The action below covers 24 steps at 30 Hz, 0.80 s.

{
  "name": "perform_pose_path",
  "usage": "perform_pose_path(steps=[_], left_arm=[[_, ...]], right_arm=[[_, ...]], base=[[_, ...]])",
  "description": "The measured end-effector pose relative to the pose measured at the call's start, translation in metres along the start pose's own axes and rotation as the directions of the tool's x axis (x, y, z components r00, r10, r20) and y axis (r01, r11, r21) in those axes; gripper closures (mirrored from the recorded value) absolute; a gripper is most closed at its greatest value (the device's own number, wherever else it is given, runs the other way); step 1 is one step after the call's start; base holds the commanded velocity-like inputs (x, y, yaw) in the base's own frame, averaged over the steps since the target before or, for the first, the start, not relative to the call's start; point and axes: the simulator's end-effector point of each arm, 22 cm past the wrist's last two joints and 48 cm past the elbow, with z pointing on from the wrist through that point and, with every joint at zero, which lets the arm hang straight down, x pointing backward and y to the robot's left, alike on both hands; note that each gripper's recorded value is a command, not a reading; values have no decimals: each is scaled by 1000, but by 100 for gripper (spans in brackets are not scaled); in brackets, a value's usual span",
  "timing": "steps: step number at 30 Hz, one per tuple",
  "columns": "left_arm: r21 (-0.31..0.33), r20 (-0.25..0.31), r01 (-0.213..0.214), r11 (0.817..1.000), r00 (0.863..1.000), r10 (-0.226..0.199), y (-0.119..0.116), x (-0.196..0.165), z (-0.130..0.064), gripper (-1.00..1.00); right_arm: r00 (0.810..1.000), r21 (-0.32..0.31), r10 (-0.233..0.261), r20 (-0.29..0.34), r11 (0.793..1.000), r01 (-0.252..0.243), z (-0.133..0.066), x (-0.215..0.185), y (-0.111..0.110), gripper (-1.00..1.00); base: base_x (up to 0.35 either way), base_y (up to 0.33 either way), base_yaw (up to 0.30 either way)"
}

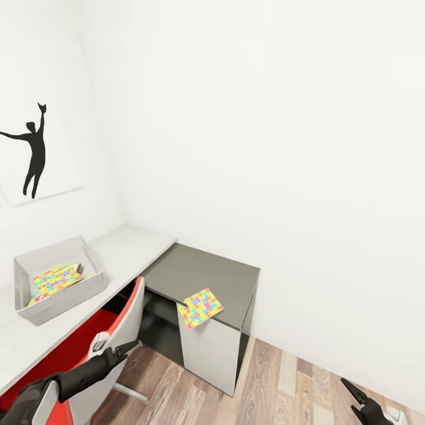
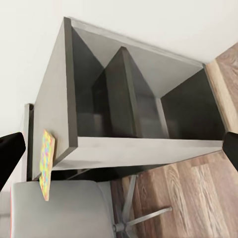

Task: Put all the toys in the child's room - the three board games (two on the bed and one on the table), the two jigsaw puzzles on the table, and the tennis ball on the table - inside the toy box on the table in the child's room.

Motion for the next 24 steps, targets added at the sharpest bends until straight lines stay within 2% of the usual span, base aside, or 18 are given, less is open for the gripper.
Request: perform_pose_path(steps=[24], left_arm=[[7,1,-1,1000,1000,1,-1,-1,0,-100]], right_arm=[[1000,7,4,0,1000,-4,0,1,-2,-100]], base=[[4,9,0]])
